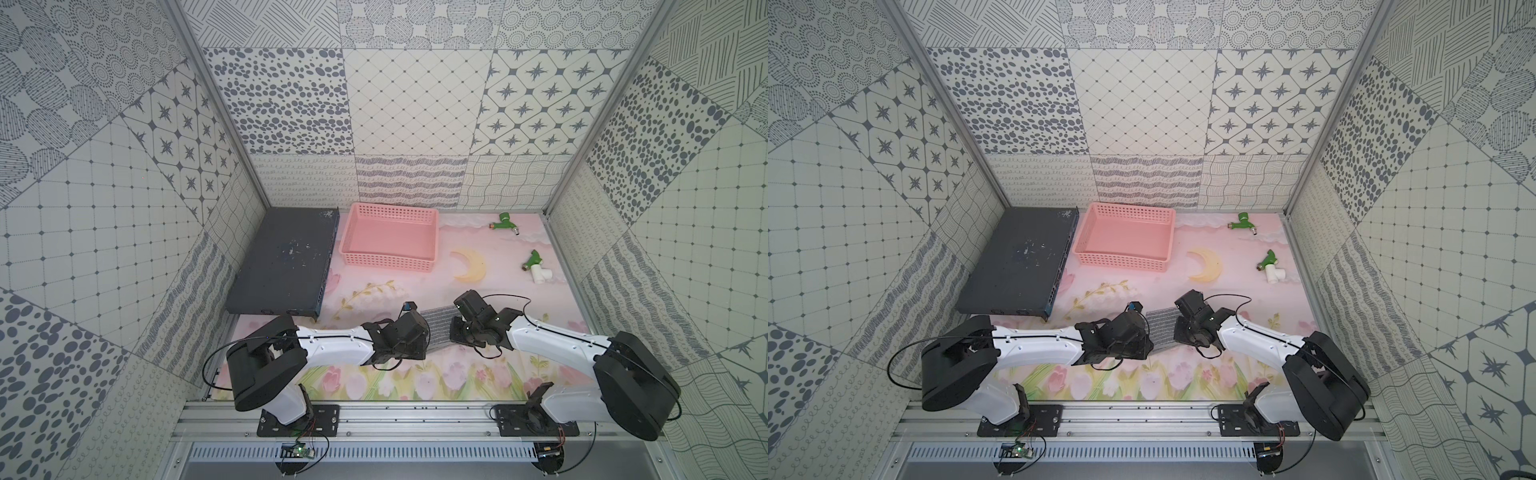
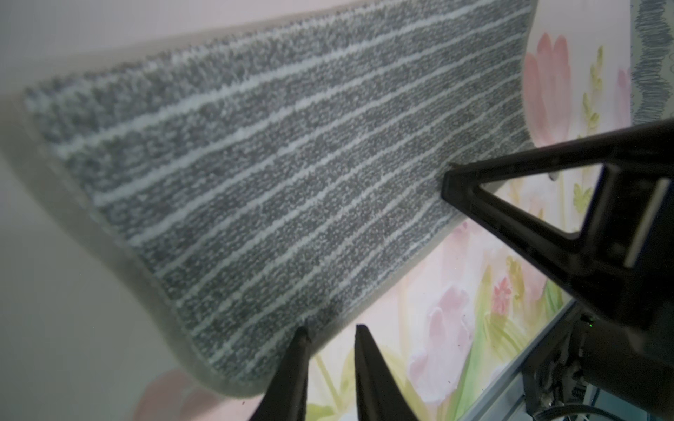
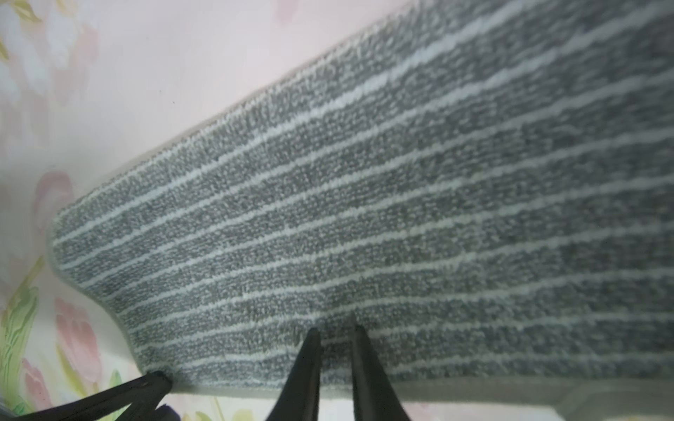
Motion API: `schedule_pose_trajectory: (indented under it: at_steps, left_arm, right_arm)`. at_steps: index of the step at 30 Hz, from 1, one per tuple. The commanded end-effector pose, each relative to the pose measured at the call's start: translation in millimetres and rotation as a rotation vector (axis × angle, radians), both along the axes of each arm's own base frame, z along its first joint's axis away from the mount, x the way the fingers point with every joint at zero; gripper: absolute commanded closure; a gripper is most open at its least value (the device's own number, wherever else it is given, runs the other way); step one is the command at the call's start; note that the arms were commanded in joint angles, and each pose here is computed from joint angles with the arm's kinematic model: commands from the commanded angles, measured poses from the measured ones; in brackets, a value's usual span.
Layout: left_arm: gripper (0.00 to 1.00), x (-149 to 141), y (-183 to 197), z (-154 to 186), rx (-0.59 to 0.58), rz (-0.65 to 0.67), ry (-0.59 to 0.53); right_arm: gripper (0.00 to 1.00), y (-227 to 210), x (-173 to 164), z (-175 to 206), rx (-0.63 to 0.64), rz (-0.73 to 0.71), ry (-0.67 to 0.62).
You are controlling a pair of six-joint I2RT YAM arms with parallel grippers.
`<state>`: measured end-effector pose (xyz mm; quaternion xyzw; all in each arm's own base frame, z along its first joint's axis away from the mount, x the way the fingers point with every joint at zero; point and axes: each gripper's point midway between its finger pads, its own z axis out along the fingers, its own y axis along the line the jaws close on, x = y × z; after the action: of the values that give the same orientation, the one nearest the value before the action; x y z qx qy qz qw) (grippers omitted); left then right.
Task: Fold the square dishcloth
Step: Smooth out the cleaning item at the center of the board.
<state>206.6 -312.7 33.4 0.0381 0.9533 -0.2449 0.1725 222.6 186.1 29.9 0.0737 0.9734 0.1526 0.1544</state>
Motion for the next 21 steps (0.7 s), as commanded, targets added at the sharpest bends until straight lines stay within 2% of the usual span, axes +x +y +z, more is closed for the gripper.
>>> schedule_pose_trajectory:
  at_steps: [1,5,9,13,21]
  left_arm:
    - [0.76,2,21,-14,0.081,0.07,0.004]
    - [0.77,-5,37,-22,0.113,0.093,0.025]
    - [0.77,-8,43,-17,0.103,0.093,0.02]
    - [0.76,-3,34,5,0.064,0.069,-0.015]
    - [0.73,12,0,69,-0.092,0.014,-0.111]
  right_arm:
    - [0.8,-10,4,-11,-0.037,-0.035,-0.007]
    - [0.79,-18,7,-11,-0.045,-0.047,-0.014]
    - [0.78,-20,17,5,-0.021,-0.04,-0.064]
    - [0.77,-21,30,24,0.006,-0.044,-0.114]
    - [0.77,-14,54,51,0.007,-0.035,-0.189]
